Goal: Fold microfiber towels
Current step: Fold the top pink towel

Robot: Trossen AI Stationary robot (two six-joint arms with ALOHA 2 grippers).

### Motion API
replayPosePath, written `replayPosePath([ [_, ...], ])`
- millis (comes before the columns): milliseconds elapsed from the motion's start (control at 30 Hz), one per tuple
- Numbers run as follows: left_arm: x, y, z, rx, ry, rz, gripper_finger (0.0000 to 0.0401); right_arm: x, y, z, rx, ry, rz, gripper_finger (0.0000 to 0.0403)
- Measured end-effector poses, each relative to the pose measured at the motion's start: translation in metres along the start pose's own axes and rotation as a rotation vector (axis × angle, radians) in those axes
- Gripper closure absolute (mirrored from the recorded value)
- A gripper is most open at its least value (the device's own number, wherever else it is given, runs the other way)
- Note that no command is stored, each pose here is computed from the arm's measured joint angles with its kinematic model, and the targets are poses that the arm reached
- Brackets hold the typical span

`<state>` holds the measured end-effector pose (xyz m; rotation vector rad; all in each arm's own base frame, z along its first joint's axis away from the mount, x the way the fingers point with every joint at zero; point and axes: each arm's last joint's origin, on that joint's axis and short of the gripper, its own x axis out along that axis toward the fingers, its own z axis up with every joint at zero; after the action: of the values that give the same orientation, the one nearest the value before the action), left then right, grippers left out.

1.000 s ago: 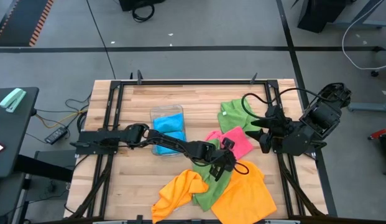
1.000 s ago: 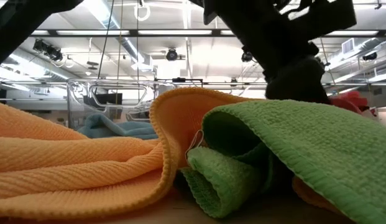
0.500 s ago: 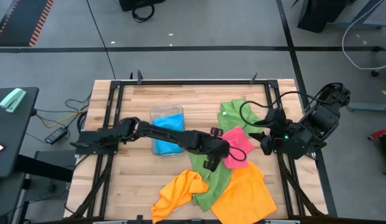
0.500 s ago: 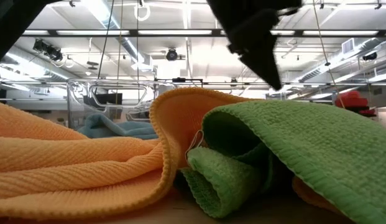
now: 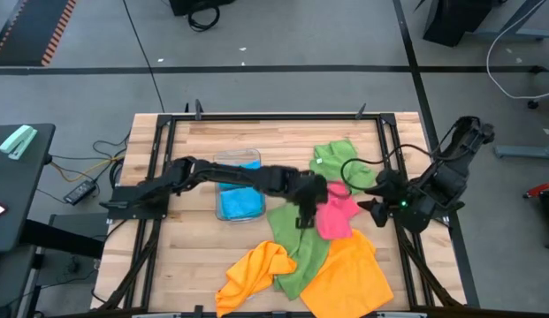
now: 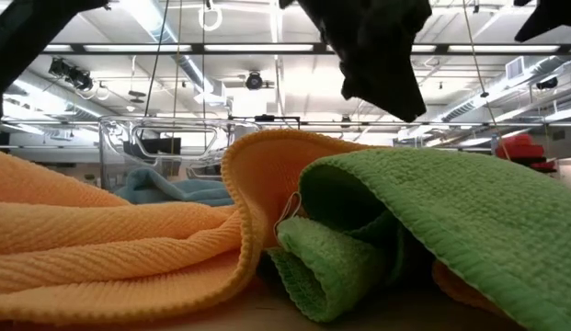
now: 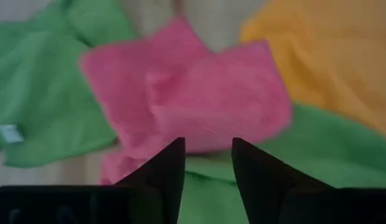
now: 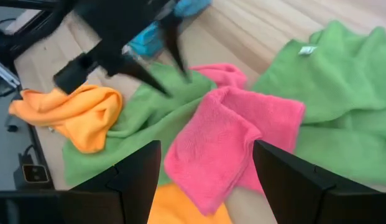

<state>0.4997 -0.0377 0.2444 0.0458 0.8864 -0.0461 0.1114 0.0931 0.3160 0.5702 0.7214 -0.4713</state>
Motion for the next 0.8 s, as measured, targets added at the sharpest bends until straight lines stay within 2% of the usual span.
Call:
replayPosePath([
  [100,0.006,0.014,0.002,-0.046,-0.03,0.008,0.0236,0.005,0.002,-0.004,0.019,0.0,0.009,0.0139],
  [267,0.02,0.024,-0.003,-0.079,-0.025,-0.146,0.0196,0.007,0.005,-0.005,0.031,-0.001,0.008,0.0139],
  [333,0.032,0.026,-0.005,-0.113,-0.037,-0.165,0.0188,0.008,0.006,-0.006,0.043,-0.005,0.006,0.0139],
  [567,0.043,0.033,-0.009,-0.144,-0.027,-0.144,0.0188,0.008,0.007,-0.005,0.072,-0.016,0.008,0.0139],
  [800,0.043,0.034,-0.006,-0.105,-0.066,-0.083,0.0209,0.008,0.007,-0.005,0.088,-0.039,0.008,0.0139],
])
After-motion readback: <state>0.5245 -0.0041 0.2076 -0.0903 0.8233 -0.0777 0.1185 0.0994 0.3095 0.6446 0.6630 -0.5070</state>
